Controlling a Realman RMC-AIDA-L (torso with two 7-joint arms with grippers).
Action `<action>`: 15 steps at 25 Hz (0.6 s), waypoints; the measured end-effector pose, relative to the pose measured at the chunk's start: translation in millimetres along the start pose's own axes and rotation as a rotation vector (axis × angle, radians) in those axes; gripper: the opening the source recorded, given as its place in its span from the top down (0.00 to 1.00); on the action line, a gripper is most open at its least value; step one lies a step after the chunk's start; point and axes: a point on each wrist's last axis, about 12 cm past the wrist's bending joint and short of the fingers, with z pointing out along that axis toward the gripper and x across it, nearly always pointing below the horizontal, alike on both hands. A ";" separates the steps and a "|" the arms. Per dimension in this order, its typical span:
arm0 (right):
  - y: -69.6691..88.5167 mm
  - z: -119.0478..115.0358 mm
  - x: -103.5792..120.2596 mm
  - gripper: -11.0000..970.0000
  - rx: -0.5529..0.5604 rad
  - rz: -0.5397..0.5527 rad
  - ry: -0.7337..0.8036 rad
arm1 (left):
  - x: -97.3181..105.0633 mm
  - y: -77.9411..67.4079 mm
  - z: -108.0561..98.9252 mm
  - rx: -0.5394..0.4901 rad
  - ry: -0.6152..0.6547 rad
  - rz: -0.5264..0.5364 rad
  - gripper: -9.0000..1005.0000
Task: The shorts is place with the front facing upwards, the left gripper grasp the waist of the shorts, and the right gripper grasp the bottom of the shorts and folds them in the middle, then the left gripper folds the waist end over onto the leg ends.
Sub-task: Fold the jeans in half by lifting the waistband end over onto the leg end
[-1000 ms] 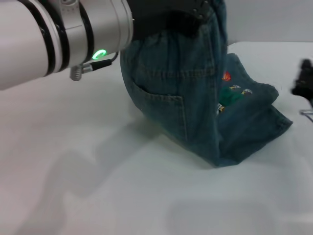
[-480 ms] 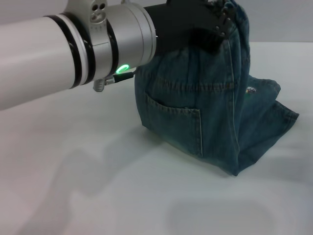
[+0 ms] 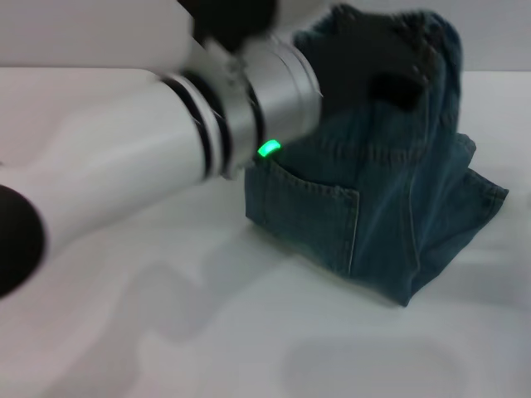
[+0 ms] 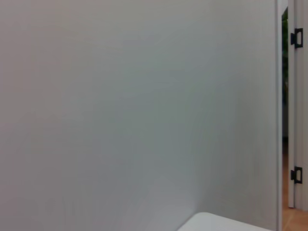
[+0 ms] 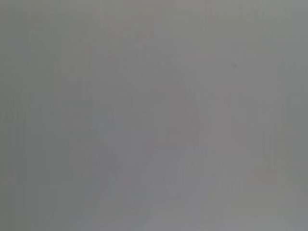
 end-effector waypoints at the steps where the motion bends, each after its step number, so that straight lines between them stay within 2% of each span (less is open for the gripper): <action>1: 0.8 0.0 -0.1 0.99 -0.003 0.000 -0.001 | 3.1 -1.9 3.1 0.004 0.001 -0.002 0.87; 8: 6.0 -0.6 0.3 0.99 -0.029 -0.005 0.002 | 7.1 -4.7 11.1 0.012 -0.024 -0.038 0.86; 15: 8.6 -1.4 0.5 0.99 -0.042 -0.008 0.001 | 9.7 -14.0 17.4 0.024 -0.047 -0.025 0.62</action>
